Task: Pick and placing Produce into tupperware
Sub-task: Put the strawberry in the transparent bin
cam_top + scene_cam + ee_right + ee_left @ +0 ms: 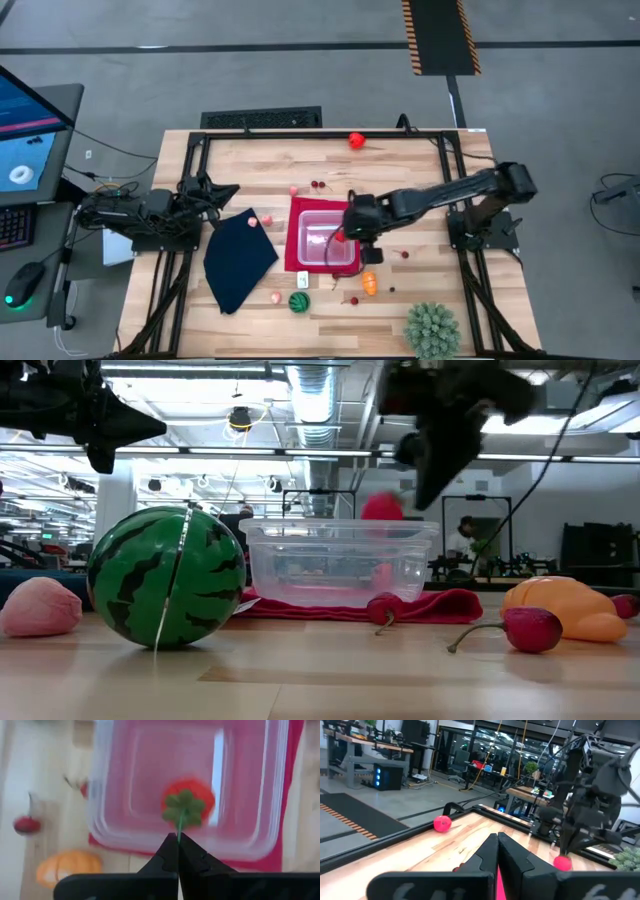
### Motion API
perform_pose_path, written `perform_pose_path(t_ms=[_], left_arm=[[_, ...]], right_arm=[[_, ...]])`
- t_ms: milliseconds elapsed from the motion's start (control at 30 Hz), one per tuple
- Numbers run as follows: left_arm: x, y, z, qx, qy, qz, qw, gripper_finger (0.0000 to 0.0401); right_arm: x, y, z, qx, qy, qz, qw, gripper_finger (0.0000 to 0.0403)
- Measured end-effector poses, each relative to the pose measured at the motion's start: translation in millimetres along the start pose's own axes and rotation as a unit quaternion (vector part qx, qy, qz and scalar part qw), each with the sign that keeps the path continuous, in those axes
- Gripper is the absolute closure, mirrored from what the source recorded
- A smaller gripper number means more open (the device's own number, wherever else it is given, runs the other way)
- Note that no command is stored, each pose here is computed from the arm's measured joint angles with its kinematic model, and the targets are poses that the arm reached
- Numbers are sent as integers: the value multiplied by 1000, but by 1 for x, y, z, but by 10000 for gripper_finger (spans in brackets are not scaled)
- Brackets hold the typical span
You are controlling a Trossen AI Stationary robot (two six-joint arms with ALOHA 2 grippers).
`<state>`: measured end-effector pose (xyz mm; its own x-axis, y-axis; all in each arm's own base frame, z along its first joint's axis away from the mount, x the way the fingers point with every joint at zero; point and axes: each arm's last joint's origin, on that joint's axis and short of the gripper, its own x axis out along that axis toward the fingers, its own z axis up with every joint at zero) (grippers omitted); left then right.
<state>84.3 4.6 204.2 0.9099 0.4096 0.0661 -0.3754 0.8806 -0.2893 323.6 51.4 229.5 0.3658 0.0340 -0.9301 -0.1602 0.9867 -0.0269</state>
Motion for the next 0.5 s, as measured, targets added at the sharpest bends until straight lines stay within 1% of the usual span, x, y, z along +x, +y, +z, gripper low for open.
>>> perform_pose_path(t_ms=[100,200,300,433,500], left_arm=[[0,0,0,0,0,0,1000,401],[0,0,0,1,1,0,1000,401],[0,0,-1,1,3,0,1000,401],[0,0,-1,-5,6,-1,1000,401],[0,0,-2,-5,10,-4,1000,401]], right_arm=[[3,0,19,-14,4,0,1000,388],[12,0,33,-30,11,2,999,384],[20,-1,43,-37,15,24,999,385],[37,-8,46,-39,35,31,998,387],[41,-11,46,-39,39,31,998,379]])
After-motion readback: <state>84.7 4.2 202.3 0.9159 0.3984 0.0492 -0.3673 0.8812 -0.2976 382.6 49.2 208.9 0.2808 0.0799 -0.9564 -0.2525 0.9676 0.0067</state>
